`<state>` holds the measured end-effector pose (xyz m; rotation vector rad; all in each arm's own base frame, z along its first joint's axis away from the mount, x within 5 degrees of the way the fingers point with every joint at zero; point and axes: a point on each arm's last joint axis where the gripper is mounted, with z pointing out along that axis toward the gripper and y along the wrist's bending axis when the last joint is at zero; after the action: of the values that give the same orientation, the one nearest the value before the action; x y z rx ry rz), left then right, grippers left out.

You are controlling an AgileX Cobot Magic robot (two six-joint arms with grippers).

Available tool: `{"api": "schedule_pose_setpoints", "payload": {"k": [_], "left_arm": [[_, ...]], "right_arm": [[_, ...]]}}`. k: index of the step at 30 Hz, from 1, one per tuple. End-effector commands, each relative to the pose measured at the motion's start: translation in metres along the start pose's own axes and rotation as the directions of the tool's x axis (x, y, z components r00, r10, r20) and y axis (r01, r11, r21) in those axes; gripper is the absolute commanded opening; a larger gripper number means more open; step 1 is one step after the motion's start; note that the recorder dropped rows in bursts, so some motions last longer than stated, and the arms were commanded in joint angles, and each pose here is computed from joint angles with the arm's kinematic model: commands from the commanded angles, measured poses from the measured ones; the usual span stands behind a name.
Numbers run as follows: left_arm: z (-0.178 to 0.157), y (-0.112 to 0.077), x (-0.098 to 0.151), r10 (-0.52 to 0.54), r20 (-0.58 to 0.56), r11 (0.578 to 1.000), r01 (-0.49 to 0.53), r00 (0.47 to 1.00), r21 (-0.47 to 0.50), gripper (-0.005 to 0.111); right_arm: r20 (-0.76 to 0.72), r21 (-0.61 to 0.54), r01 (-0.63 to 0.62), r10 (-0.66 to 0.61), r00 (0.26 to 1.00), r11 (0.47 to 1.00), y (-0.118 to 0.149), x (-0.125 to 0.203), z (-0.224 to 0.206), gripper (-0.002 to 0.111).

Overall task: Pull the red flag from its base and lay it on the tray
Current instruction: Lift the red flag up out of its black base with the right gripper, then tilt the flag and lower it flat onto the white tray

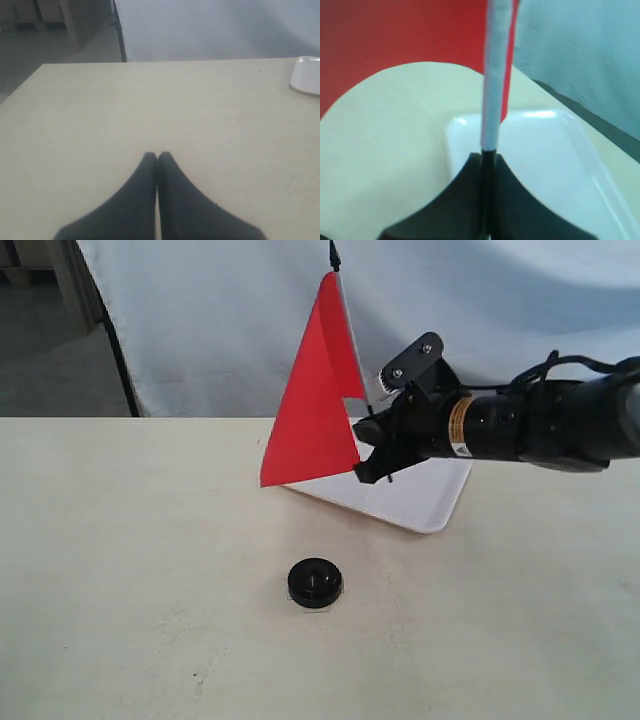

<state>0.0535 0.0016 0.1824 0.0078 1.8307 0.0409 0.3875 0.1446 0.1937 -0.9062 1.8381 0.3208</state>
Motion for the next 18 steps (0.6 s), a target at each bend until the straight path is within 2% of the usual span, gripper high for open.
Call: {"api": "schedule_pose_setpoints", "payload": {"k": [1,3,5,9,13,18], "left_arm": [[0.0,0.0,0.0,-0.001,0.004,1.0,0.001,1.0,0.002,0.0],[0.0,0.0,0.0,-0.001,0.004,1.0,0.001,1.0,0.002,0.0],[0.0,0.0,0.0,-0.001,0.004,1.0,0.001,1.0,0.002,0.0],[0.0,0.0,0.0,-0.001,0.004,1.0,0.001,1.0,0.002,0.0],[0.0,0.0,0.0,-0.001,0.004,1.0,0.001,1.0,0.002,0.0],[0.0,0.0,0.0,-0.001,0.004,1.0,0.001,1.0,0.002,0.0]], "right_arm": [[-0.238,0.265,0.112,-0.047,0.97,0.958,-0.035,0.001,-0.008,-0.001],[-0.347,0.356,0.199,-0.069,0.935,0.913,-0.049,0.001,-0.014,-0.001],[-0.435,0.396,0.293,-0.103,0.894,0.871,-0.059,-0.001,-0.019,-0.001],[-0.56,0.37,0.469,-0.211,0.802,0.802,-0.068,-0.003,-0.026,-0.001],[-0.605,0.314,0.564,-0.297,0.739,0.763,-0.069,0.0,-0.023,-0.001],[-0.631,0.289,0.571,-0.295,0.717,0.768,-0.072,0.012,-0.002,-0.001]]}}
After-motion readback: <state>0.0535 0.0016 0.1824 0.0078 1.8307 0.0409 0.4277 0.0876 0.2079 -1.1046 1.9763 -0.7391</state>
